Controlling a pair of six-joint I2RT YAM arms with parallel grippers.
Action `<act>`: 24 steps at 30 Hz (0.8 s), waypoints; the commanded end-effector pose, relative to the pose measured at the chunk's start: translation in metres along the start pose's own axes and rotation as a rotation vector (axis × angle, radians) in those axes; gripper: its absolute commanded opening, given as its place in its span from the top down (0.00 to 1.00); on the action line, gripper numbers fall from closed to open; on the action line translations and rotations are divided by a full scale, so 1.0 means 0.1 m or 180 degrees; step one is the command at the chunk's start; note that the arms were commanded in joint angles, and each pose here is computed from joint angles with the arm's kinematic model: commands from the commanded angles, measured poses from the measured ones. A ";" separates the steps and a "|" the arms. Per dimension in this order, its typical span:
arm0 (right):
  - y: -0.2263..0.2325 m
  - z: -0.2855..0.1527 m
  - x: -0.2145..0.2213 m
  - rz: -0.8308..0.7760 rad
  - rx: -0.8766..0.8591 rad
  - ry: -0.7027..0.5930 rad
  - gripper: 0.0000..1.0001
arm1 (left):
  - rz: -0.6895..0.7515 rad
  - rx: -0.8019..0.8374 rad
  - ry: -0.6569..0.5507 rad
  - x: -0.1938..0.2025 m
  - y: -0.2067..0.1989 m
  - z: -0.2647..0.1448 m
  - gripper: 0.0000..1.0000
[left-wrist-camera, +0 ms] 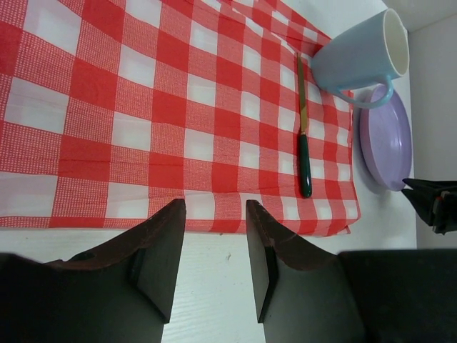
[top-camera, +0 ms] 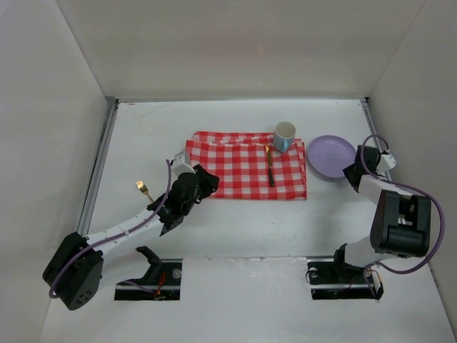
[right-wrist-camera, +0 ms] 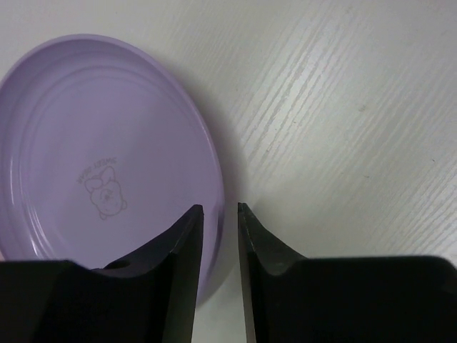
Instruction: Set the dinner table for one person
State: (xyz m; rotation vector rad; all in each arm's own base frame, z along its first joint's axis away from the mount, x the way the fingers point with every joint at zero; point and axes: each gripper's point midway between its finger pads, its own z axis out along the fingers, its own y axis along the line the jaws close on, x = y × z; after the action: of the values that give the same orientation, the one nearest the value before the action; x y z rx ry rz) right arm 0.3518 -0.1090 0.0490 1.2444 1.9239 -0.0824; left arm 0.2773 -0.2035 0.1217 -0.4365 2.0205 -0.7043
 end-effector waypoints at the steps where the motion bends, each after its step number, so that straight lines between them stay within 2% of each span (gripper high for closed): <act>1: 0.11 -0.01 -0.11 -0.0030 -0.0014 0.0001 0.69 | -0.0052 0.0105 -0.0187 -0.13 -0.06 -0.02 0.64; 4: 0.12 0.02 -0.13 -0.0135 0.0068 0.0047 0.73 | -0.0094 0.0118 -0.0278 -0.22 -0.04 -0.06 0.64; 8: 0.16 0.05 -0.11 -0.0266 0.0165 0.0102 0.85 | -0.0096 0.0115 -0.0330 -0.27 -0.03 -0.09 0.64; 11: 0.16 0.06 -0.11 -0.0287 0.0197 0.0136 0.87 | -0.0102 0.0071 -0.0343 -0.29 0.01 -0.09 0.65; 14: 0.15 0.04 -0.09 -0.0283 0.0179 0.0159 0.99 | -0.0098 0.0065 -0.0356 -0.31 0.02 -0.10 0.66; 18: 0.12 -0.06 -0.10 -0.0163 0.0097 0.0073 1.00 | -0.0117 0.0036 -0.0379 -0.32 0.06 -0.10 0.66; 24: 0.26 -0.60 -0.50 0.0240 -0.0418 -0.0453 1.00 | -0.0105 0.0003 -0.0348 -0.28 0.08 -0.06 0.66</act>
State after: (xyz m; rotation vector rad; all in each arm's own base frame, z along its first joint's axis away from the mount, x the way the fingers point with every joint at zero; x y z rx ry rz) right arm 0.3337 -0.1018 0.0753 1.2266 1.9307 -0.0884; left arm 0.2831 -0.1843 0.1372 -0.4896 1.9401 -0.7003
